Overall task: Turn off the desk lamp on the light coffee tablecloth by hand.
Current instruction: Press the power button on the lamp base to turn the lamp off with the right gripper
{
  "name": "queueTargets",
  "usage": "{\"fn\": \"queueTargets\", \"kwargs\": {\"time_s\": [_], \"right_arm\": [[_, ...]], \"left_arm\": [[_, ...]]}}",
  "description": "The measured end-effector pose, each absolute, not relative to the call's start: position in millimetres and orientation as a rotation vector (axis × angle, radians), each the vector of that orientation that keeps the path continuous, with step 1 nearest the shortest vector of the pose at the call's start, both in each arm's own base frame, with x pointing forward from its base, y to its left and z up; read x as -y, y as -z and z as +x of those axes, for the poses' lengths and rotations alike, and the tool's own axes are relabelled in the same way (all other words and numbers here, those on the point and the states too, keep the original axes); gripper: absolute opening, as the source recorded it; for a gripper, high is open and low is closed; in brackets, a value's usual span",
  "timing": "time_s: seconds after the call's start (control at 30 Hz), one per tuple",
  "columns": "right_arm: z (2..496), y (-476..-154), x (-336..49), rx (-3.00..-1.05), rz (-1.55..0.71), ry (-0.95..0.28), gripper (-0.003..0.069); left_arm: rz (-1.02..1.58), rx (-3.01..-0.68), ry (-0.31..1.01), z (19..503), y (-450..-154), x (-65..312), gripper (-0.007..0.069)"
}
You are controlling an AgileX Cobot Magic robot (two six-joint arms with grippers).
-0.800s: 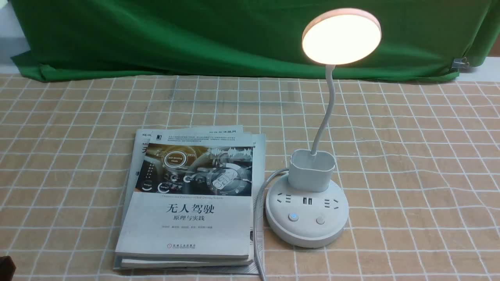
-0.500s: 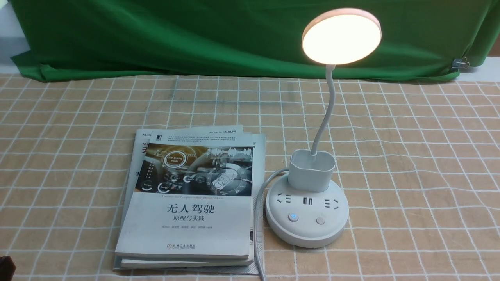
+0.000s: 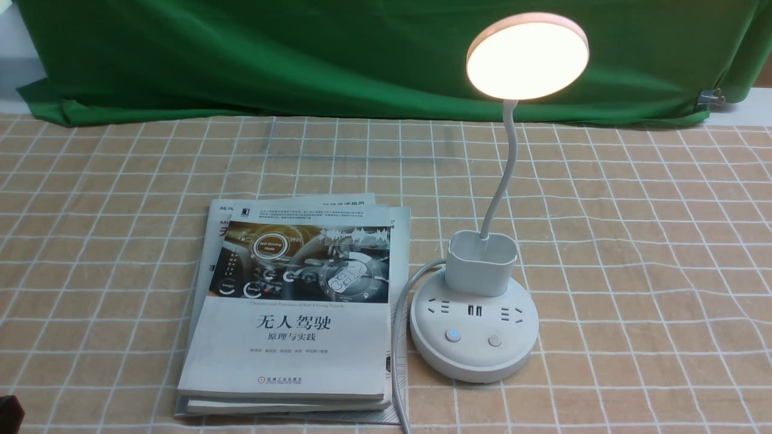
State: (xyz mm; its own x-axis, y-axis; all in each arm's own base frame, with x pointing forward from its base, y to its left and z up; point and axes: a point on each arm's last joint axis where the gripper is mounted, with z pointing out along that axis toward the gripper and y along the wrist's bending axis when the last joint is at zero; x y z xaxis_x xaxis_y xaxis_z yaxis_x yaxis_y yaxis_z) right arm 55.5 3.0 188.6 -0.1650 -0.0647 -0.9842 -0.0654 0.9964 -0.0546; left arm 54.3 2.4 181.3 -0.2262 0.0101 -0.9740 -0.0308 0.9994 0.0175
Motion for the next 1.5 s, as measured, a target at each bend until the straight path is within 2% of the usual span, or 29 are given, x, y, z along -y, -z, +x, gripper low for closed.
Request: {"fn": "queueTargets", "kwargs": {"time_s": [0.4,0.5,0.6,0.77,0.87,0.97,1.03,1.1,1.2,1.3,1.4,1.5], "right_arm": [[56.1,-193.4,-3.3,-1.686,-0.07,-0.027,0.0237],[56.7,-205.8,-3.8,-1.55,0.116,-0.219,0.0237],[55.8,-217.4,-2.7,-1.414,0.226,-0.347,0.0237],[53.8,-227.5,-1.4,-1.292,0.281,-0.432,0.0235],[53.7,-227.7,-1.4,-1.282,0.321,-0.484,0.0209],[57.6,-226.4,-3.8,-1.457,0.343,-0.479,0.0121],[60.6,-237.2,-6.4,-1.578,0.315,-0.452,0.0078],[67.4,-264.1,-11.0,-1.766,0.219,-0.398,0.0048],[81.2,-291.6,-18.7,-2.017,0.105,-0.356,0.0043],[108.5,-312.8,-30.5,-2.352,-0.028,-0.308,0.0047],[133.1,-317.1,-39.3,-2.518,-0.142,-0.265,0.0047],[151.8,-316.6,-46.8,-2.593,-0.207,-0.25,0.0046]], "left_arm": [[-0.015,-1.799,-0.038,54.3,-181.3,-2.4,0.0005],[-0.015,-1.799,-0.038,54.3,-181.3,-2.4,0.0005],[-0.015,-1.799,-0.038,54.3,-181.3,-2.4,0.0005],[-0.015,-1.799,-0.038,54.3,-181.3,-2.4,0.0005],[-0.015,-1.799,-0.038,54.3,-181.3,-2.4,0.0005],[-0.015,-1.799,-0.038,54.3,-181.3,-2.4,0.0005],[-0.015,-1.799,-0.038,54.3,-181.3,-2.4,0.0005],[-0.015,-1.799,-0.038,54.3,-181.3,-2.4,0.0005],[-0.015,-1.799,-0.038,54.3,-181.3,-2.4,0.0005],[-0.015,-1.799,-0.038,54.3,-181.3,-2.4,0.0005],[-0.015,-1.799,-0.038,54.3,-181.3,-2.4,0.0005],[-0.015,-1.799,-0.038,54.3,-181.3,-2.4,0.0005]]}}
